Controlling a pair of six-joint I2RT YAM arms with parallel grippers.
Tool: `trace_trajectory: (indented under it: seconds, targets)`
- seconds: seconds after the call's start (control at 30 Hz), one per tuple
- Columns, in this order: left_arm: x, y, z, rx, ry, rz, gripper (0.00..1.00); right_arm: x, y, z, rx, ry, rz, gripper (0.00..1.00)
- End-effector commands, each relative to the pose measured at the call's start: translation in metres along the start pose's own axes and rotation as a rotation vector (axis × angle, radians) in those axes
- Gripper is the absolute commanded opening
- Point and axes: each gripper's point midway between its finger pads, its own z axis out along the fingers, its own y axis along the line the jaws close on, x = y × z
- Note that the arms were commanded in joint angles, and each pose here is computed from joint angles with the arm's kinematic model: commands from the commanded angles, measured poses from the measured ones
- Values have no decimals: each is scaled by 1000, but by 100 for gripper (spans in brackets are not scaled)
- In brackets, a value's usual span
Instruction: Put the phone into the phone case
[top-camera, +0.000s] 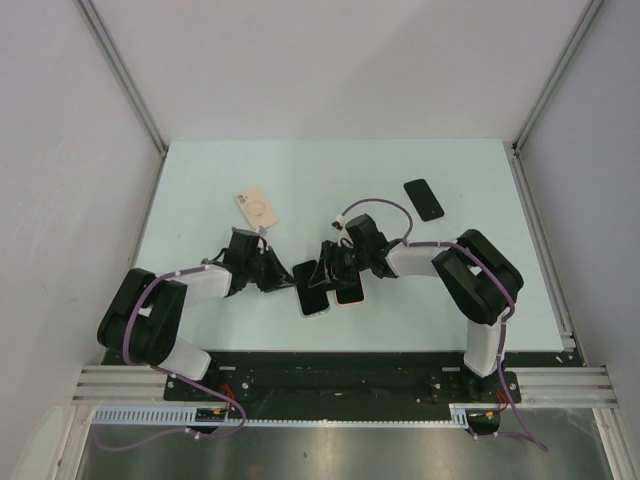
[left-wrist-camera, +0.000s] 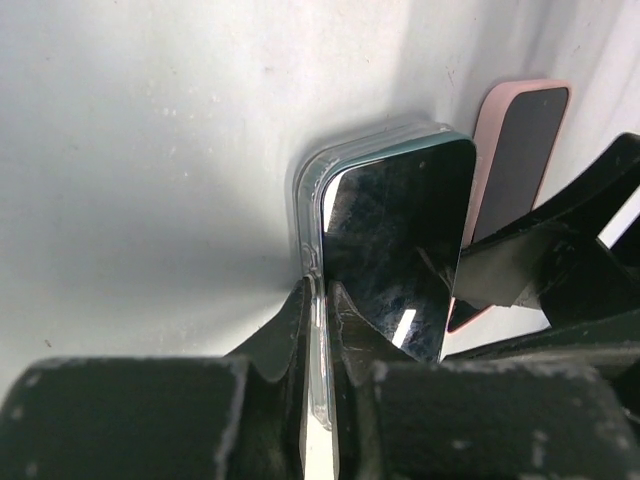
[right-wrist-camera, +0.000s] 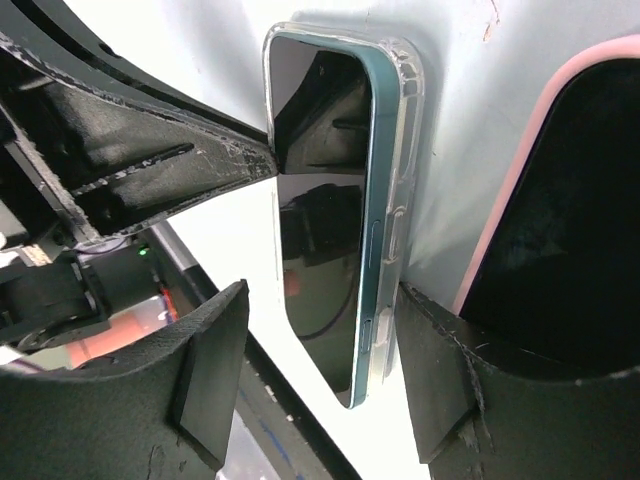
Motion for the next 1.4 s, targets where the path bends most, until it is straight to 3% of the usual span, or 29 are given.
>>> trace_trajectory:
  seconds: [0.0,0.17,0.5,1.0,1.1,1.37]
  targets:
    - [31,1,-2,41,93,-21,10,-12,51,-1,-257,20,-25,64]
    - [34,2,-5,51,92,-19,11,-21,73,-10,-399,22,7,63]
    - [36,9,-3,26,91,-15,12,-19,71,-11,-412,26,17,56]
    - [33,10,-5,15,76,9,13,-11,38,-5,-238,10,33,57]
    - [32,10,-5,13,72,11,13,-12,35,-6,-217,3,32,51]
    - [32,15,-7,-7,59,15,15,-8,22,-6,-151,7,39,19]
